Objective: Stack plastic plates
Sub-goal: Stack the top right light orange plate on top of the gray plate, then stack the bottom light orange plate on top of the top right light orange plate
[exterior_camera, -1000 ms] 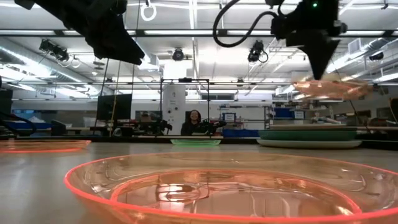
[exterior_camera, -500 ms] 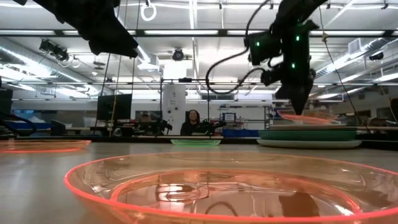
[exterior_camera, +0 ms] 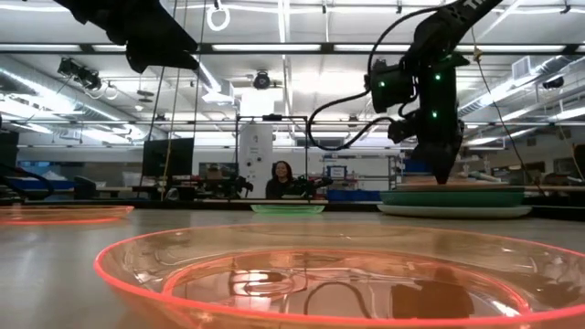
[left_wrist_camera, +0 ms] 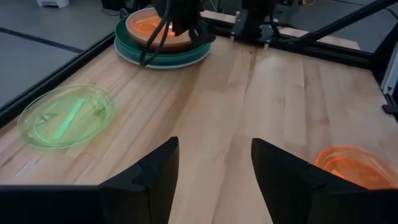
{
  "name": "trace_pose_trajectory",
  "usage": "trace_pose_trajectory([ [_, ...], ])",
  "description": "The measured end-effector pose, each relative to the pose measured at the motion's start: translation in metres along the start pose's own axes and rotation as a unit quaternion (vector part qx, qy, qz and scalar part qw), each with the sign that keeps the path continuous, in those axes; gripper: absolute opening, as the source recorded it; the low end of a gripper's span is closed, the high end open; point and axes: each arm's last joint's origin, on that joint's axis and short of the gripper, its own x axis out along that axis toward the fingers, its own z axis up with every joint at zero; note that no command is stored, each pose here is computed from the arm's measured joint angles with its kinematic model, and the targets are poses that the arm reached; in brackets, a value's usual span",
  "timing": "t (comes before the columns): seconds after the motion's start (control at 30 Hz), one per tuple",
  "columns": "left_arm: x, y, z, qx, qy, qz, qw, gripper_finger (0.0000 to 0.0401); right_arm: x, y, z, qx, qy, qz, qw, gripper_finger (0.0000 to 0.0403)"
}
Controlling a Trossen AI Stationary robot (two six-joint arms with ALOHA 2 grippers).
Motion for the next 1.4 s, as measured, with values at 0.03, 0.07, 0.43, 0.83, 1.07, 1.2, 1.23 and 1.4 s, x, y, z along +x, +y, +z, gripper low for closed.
trace_pose_trajectory([
  [0.03, -0.001, 0.000, 0.000, -0.001, -0.001, 0.000, 1.000, 0.0206, -0.004, -0.001, 0.001, -0.001, -0.001, 0.000, 1.000, 0.0073],
  [0.07, -0.001, 0.000, 0.001, -0.002, -0.002, -0.002, 1.000, 0.0206, -0.010, -0.002, 0.002, -0.002, -0.004, 0.001, 1.000, 0.0082],
  [0.43, -0.012, -0.018, 0.000, 0.016, 0.000, -0.054, 0.998, 0.0206, -0.103, 0.041, -0.002, 0.045, -0.087, 0.112, 0.989, 0.0121],
  [0.83, -0.039, -0.050, 0.004, 0.033, -0.022, -0.161, 0.986, 0.0206, -0.123, 0.185, -0.075, 0.185, -0.088, 0.340, 0.918, 0.0126],
  [1.07, -0.040, -0.051, 0.006, 0.034, -0.030, -0.164, 0.985, 0.0206, -0.110, 0.248, -0.092, 0.150, -0.026, 0.437, 0.886, 0.0155],
  [1.2, -0.040, -0.051, 0.006, 0.051, -0.033, -0.163, 0.985, 0.0206, -0.103, 0.265, -0.095, 0.135, -0.013, 0.460, 0.877, 0.0170],
  [1.23, -0.040, -0.051, 0.006, 0.051, -0.033, -0.163, 0.985, 0.0206, -0.100, 0.267, -0.096, 0.130, -0.009, 0.457, 0.880, 0.0172],
  [1.4, -0.040, -0.051, 0.006, 0.053, -0.034, -0.164, 0.985, 0.0206, -0.096, 0.270, -0.096, 0.114, -0.007, 0.456, 0.883, 0.0170],
])
